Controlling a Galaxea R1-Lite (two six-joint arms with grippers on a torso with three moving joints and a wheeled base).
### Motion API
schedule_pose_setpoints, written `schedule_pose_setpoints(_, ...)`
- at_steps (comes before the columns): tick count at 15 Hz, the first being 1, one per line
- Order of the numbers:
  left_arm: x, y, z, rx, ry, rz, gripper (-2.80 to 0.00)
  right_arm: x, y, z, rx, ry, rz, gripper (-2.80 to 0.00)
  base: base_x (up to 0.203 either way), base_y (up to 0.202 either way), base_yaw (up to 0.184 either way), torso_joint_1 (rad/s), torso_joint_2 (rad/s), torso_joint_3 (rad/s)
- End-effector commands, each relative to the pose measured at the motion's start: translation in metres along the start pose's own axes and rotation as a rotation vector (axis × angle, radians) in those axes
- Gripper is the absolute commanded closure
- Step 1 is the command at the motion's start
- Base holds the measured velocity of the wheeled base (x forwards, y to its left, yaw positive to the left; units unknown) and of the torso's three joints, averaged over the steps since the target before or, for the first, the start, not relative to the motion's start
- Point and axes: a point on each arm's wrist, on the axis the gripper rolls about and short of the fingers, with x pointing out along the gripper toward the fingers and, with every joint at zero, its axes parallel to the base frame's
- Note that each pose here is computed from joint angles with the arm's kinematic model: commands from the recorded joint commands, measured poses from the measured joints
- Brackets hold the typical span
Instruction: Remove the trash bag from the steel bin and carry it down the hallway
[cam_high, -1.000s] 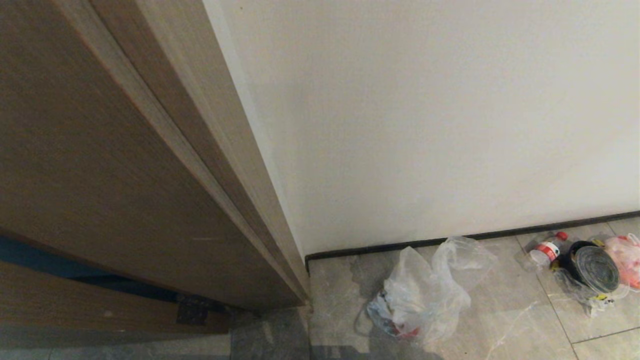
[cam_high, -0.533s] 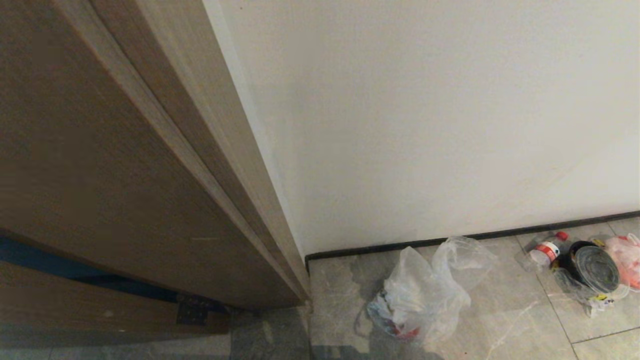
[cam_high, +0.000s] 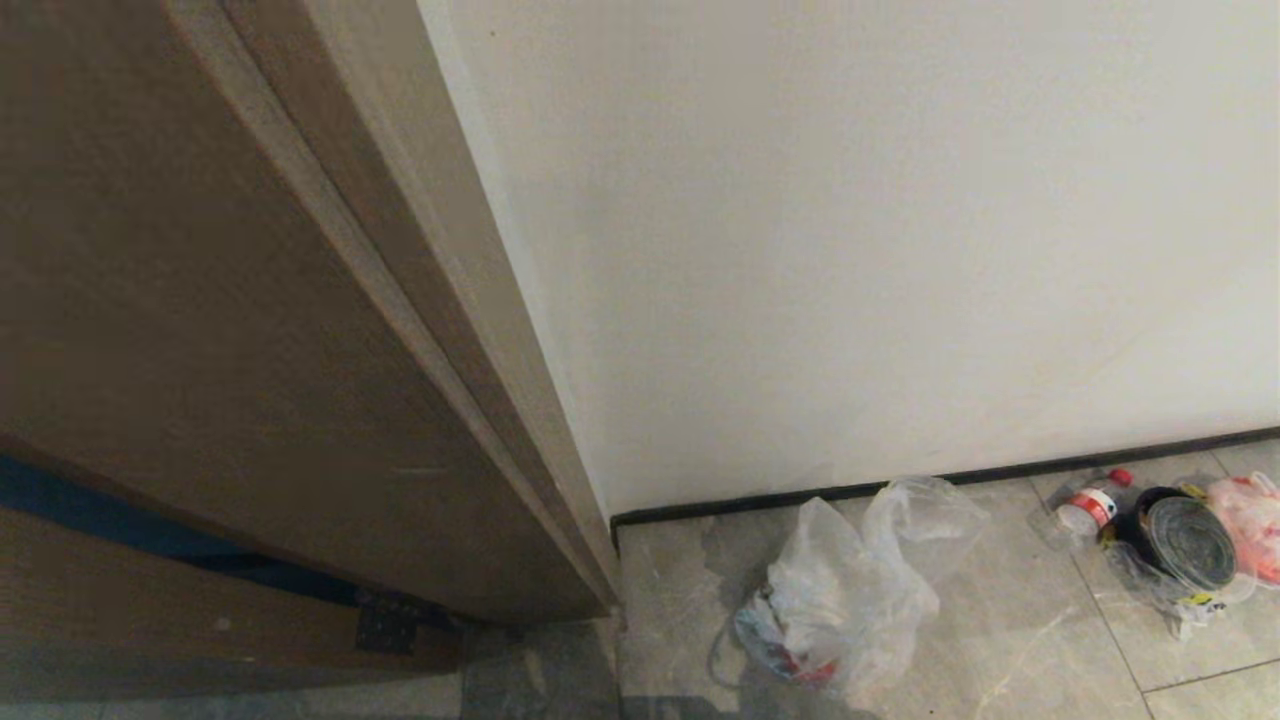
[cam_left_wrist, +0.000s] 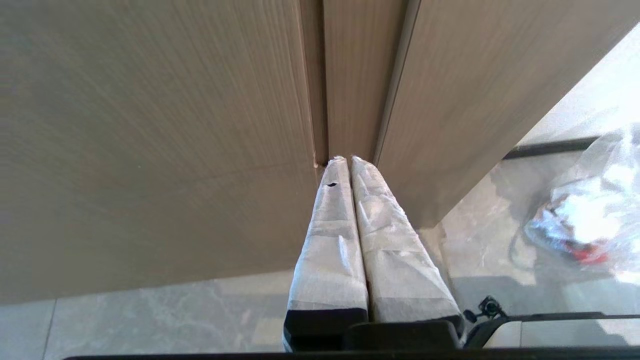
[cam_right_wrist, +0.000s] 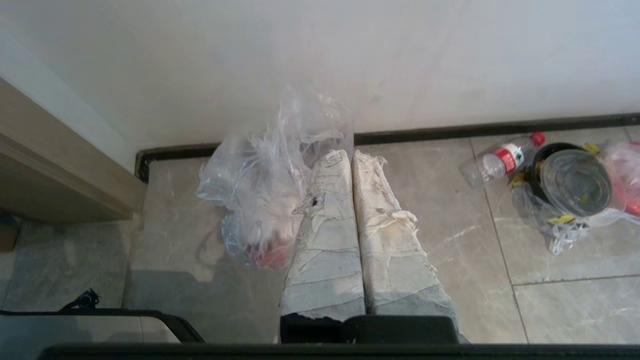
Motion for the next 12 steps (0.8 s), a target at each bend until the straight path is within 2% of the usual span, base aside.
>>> schedule_pose_setpoints(1,0.0000,0.0000,0.0000,-0.001,0.000,0.000,0.00,0.0001,0.0000,-0.0004,-0.001,0.001,0.001,0.00,0.000,0.000,0.000,0.001,0.00,0.169)
schedule_pose_setpoints(12,0.0000,0.0000,0.0000,-0.001,0.000,0.000,0.00,0.0000,0.0000,-0.0004,-0.001,0.000,0.001,0.00,0.000,0.000,0.000,0.002,0.00,0.201)
